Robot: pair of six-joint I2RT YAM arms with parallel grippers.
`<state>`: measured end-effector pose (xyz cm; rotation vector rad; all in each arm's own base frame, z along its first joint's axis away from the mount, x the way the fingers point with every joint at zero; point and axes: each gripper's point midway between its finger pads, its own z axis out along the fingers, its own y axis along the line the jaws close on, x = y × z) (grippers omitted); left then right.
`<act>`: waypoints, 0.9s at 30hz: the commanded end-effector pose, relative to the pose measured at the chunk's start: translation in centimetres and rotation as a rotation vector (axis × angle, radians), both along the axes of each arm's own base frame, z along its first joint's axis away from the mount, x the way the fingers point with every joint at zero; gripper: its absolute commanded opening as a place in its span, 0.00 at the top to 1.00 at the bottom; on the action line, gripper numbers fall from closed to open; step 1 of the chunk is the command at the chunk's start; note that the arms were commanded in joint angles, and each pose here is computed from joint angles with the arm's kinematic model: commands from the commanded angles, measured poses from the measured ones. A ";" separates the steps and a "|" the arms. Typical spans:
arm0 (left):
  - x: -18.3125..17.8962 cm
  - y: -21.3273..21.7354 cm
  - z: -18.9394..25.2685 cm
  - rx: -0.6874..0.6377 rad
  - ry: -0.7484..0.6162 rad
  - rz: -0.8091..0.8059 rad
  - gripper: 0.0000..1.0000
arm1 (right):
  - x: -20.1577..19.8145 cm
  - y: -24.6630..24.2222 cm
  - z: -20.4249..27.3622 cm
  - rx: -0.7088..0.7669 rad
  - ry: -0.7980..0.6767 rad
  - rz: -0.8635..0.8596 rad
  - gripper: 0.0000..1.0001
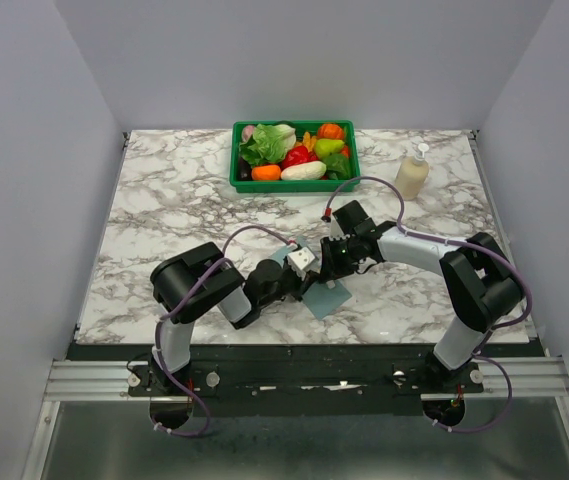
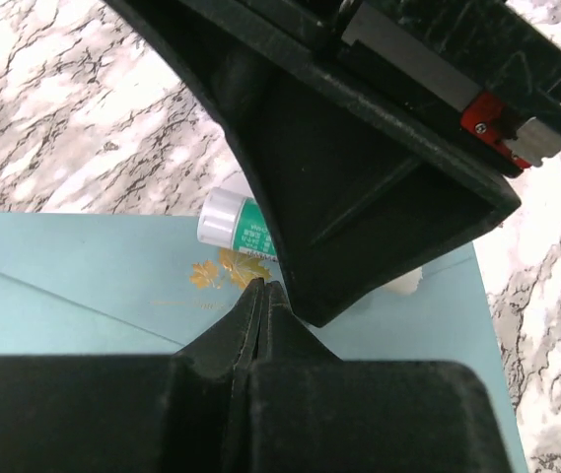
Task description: Place the letter into the envelope and seal it
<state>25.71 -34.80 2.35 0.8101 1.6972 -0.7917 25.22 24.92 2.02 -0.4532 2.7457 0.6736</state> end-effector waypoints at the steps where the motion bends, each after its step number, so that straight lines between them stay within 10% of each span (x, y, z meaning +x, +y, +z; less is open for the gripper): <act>1: 0.5 3.4 -3.7 0.076 0.114 0.093 1.00 | -1.0 -1.5 -2.5 -0.082 0.039 -0.007 0.99; 11: 4.7 4.6 -3.5 0.127 0.090 0.119 1.00 | -1.1 -1.4 -2.2 -0.079 0.036 -0.005 0.99; 27: -1.5 3.2 -5.6 0.135 0.175 0.052 1.00 | -1.2 -1.5 -2.2 -0.081 0.037 -0.011 0.99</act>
